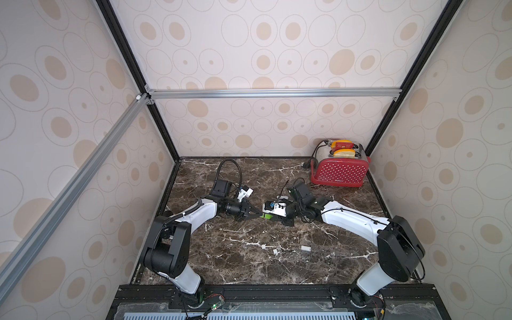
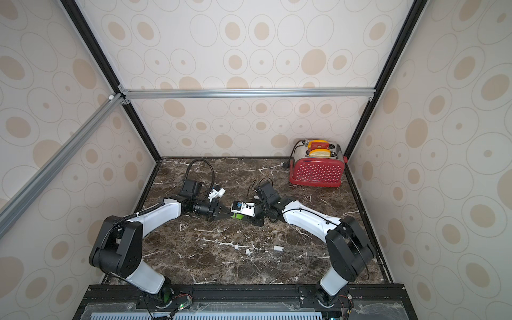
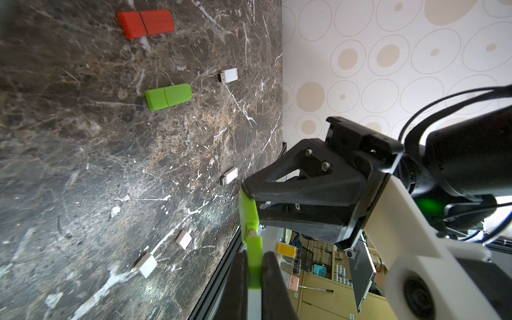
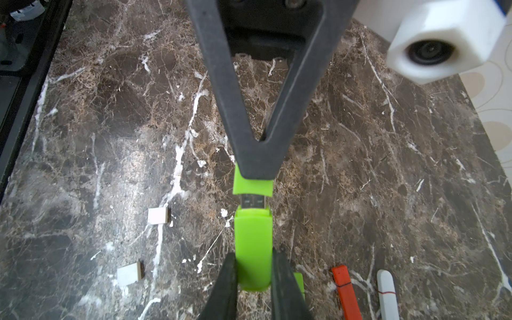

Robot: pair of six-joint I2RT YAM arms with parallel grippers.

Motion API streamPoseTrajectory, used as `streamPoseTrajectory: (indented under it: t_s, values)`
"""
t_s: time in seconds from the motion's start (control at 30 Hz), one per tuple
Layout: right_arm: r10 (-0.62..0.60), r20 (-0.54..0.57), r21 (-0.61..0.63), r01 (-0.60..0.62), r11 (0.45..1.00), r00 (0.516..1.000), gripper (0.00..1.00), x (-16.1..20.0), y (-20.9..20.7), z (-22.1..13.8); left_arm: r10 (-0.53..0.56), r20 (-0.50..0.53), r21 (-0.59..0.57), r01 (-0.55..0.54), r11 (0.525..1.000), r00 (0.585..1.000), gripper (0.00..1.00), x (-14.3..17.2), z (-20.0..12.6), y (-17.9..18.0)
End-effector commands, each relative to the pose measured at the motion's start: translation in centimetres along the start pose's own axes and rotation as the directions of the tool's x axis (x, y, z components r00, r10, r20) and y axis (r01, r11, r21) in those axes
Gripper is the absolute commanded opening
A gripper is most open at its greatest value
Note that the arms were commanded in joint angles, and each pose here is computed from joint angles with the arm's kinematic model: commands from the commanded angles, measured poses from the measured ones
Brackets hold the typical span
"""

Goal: Close the usb drive cover
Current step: Close the cover of the USB drive.

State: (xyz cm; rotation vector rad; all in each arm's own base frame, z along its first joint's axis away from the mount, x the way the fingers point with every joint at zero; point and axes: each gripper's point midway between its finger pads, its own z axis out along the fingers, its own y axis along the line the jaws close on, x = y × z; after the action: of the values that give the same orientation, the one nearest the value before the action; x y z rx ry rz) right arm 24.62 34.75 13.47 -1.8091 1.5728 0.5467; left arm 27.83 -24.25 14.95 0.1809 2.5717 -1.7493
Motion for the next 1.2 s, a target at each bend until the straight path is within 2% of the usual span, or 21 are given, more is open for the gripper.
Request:
streamPoseTrajectory:
  t_s: [0.0, 0.2, 0.37, 0.63, 0.93, 1.07, 1.17]
  values:
    - [-0.022, 0.016, -0.004, 0.022, 1.0, 1.0, 0.0, -0.6, 0.1, -0.2, 0.045, -0.01, 0.021, -0.045, 0.999, 0.999, 0.0, -0.5, -0.1, -1.1]
    - [0.002, 0.07, -0.013, -0.001, 1.0, 0.998, 0.0, -2.4, 0.0, -0.4, 0.116, -0.006, -0.041, -0.116, 0.992, 0.993, 0.0, 0.0, 0.1, -0.2]
    - [0.023, 0.119, -0.022, -0.021, 1.0, 0.993, 0.0, -4.1, -0.1, -0.5, 0.126, 0.004, -0.074, -0.126, 0.989, 0.992, 0.0, -0.2, 0.1, 0.4]
    - [0.038, 0.163, -0.004, -0.037, 0.999, 0.986, 0.0, -5.5, -0.4, -0.1, 0.08, 0.024, -0.033, -0.079, 0.996, 0.996, 0.0, -0.9, 0.8, 0.1]
    - [-0.047, 0.166, 0.01, 0.046, 0.999, 0.985, 0.0, -6.3, 0.1, 0.7, 0.111, -0.091, 0.012, -0.11, 0.994, 0.99, 0.0, 1.5, 2.8, -0.6]
    - [-0.099, 0.181, 0.05, 0.091, 0.995, 0.978, 0.0, -6.8, -0.2, -0.1, 0.102, -0.105, 0.012, -0.102, 0.995, 0.989, 0.0, 1.7, 2.9, -0.4]
    - [-0.085, 0.228, 0.055, 0.075, 0.996, 0.97, 0.0, -7.9, -0.3, -0.6, 0.099, -0.097, 0.018, -0.097, 0.995, 0.99, 0.0, 1.3, 3.0, -0.5]
